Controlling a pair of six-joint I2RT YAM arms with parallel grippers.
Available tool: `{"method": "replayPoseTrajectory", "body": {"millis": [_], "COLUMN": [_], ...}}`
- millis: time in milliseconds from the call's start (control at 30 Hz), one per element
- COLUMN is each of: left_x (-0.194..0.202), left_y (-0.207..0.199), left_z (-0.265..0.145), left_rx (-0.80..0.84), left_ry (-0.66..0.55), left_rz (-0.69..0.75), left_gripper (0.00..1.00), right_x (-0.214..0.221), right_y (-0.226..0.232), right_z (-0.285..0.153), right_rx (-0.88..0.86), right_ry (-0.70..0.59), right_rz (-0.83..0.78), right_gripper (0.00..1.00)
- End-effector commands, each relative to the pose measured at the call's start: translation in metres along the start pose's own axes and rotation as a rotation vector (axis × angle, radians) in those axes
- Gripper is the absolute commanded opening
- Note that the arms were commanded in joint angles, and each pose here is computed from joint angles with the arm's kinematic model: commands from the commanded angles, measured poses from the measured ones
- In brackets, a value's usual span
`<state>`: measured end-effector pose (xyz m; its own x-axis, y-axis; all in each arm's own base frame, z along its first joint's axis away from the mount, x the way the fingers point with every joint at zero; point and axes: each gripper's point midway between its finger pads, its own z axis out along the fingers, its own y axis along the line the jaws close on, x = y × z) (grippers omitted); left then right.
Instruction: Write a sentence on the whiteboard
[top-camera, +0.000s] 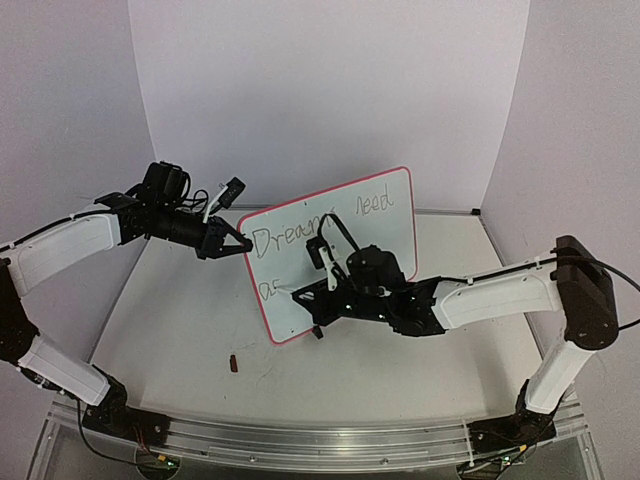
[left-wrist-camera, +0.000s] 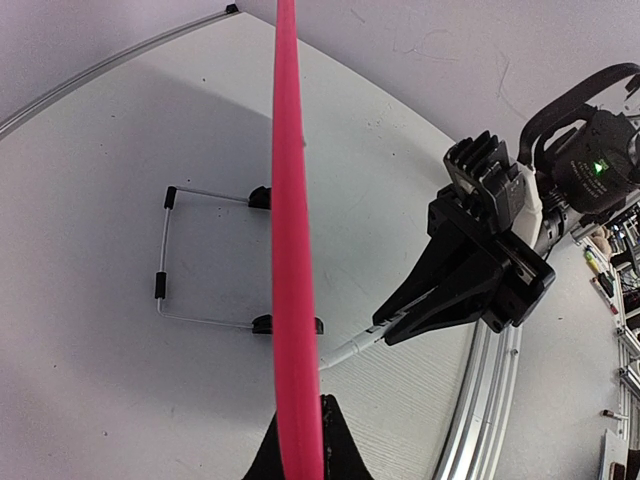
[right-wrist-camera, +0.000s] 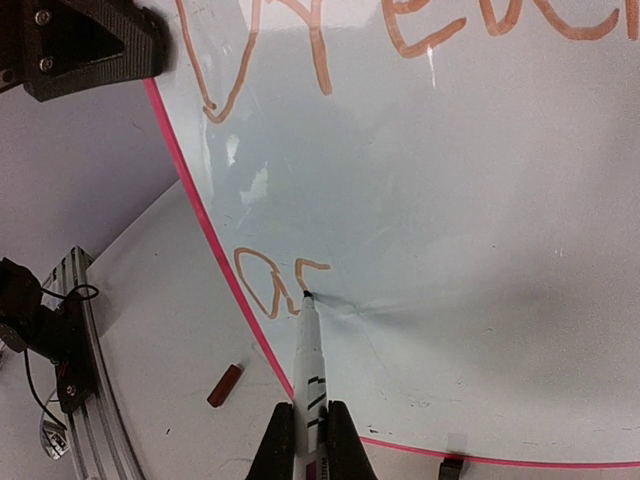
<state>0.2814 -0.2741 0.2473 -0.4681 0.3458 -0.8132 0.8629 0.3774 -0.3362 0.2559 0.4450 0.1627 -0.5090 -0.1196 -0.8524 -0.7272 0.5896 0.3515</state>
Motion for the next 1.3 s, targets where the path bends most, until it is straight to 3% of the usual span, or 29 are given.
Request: {"method": "replayPoseTrajectory", "body": {"millis": [0, 1267], "left_x": [0.031, 0.032], "left_y": [-0.003, -0.003], "left_z": [0.014, 0.014], "left_rx": [0.013, 0.012], "left_ry": [0.116, 0.119], "left_rz": [-0.059, -0.059], "left_gripper": [0.0, 0.0], "right_x": [0.01, -0.009], "right_y": [-0.014, -0.023], "right_z": [0.003, -0.012], "right_rx": [0.058, 0.131], "right_ry": [0.016, -0.046], "right_rz": [0.016, 0.012], "right_gripper": [0.0, 0.0]}}
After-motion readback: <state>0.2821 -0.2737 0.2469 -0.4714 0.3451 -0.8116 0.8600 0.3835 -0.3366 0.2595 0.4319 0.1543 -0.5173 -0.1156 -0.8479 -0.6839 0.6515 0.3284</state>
